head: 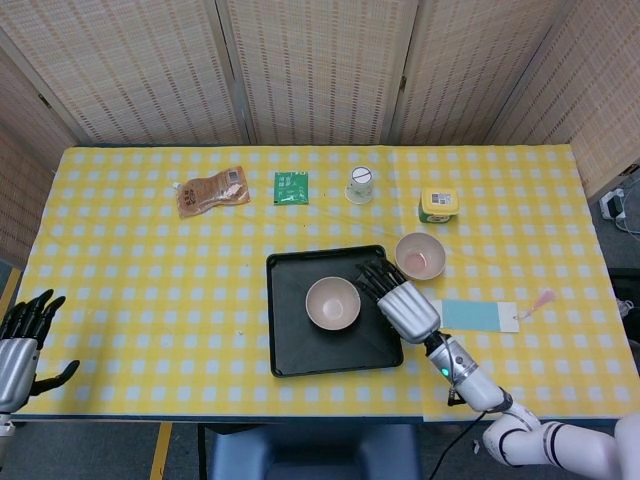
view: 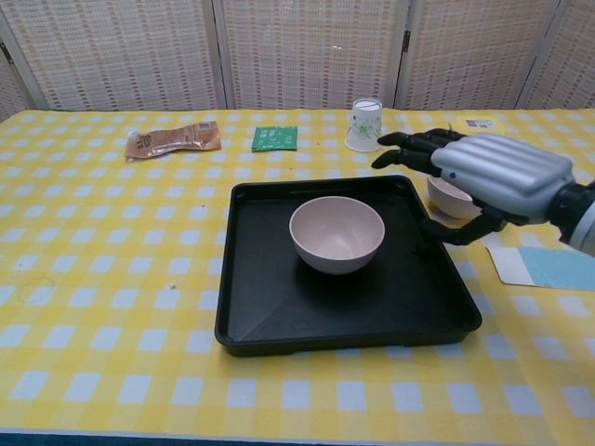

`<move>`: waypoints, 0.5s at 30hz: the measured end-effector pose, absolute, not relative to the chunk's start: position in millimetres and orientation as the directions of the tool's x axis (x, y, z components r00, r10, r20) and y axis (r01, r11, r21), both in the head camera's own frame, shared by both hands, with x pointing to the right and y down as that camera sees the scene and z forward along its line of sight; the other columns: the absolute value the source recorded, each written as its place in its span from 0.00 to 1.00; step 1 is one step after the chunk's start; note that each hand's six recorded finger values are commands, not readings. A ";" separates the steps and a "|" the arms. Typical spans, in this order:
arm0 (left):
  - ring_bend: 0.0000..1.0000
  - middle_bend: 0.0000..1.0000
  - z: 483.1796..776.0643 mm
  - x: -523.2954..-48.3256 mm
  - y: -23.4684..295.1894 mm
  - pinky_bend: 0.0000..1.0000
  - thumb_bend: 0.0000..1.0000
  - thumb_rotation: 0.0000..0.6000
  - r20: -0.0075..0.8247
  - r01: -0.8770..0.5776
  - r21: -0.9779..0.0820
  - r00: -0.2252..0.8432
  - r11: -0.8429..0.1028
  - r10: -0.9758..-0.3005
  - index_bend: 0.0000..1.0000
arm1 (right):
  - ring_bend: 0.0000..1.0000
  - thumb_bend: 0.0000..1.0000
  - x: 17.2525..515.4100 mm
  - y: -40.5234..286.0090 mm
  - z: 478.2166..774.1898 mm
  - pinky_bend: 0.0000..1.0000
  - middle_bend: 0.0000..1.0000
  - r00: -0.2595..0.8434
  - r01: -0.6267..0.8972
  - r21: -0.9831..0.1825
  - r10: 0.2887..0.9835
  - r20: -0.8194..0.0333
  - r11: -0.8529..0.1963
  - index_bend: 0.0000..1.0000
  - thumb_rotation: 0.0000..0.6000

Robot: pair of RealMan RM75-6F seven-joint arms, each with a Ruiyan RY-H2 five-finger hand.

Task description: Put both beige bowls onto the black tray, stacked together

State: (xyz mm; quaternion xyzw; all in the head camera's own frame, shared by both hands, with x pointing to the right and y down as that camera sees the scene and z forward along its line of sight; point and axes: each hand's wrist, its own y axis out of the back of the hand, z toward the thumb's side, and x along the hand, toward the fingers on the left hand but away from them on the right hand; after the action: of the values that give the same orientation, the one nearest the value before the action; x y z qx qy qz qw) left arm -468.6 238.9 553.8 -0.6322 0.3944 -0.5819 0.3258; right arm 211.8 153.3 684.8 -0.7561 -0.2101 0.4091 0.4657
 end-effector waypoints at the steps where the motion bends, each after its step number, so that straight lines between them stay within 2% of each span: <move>1: 0.00 0.00 554.2 -468.0 239.0 0.05 0.27 1.00 0.480 -0.117 -0.871 0.013 -0.478 -0.877 0.00 | 0.00 0.49 224.8 149.9 682.4 0.00 0.00 0.549 -0.050 -0.879 0.722 -0.420 -0.473 0.17 1.00; 7: 0.00 0.00 559.2 -462.3 240.0 0.05 0.27 1.00 0.488 -0.104 -0.867 0.023 -0.488 -0.872 0.00 | 0.00 0.49 280.7 138.2 690.4 0.00 0.00 0.420 -0.074 -0.875 0.781 -0.462 -0.478 0.24 1.00; 15: 0.00 0.00 565.8 -454.8 240.5 0.05 0.27 1.00 0.503 -0.098 -0.858 0.042 -0.504 -0.863 0.00 | 0.00 0.49 321.2 127.1 696.7 0.00 0.00 0.324 -0.073 -0.890 0.833 -0.449 -0.451 0.36 1.00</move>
State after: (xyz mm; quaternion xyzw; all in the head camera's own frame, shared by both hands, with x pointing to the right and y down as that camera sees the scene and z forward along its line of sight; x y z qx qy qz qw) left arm -454.8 240.5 565.8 -0.6426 0.3739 -0.5824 0.3287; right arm 321.2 127.1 696.7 -0.6821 -0.2785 0.5102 0.4438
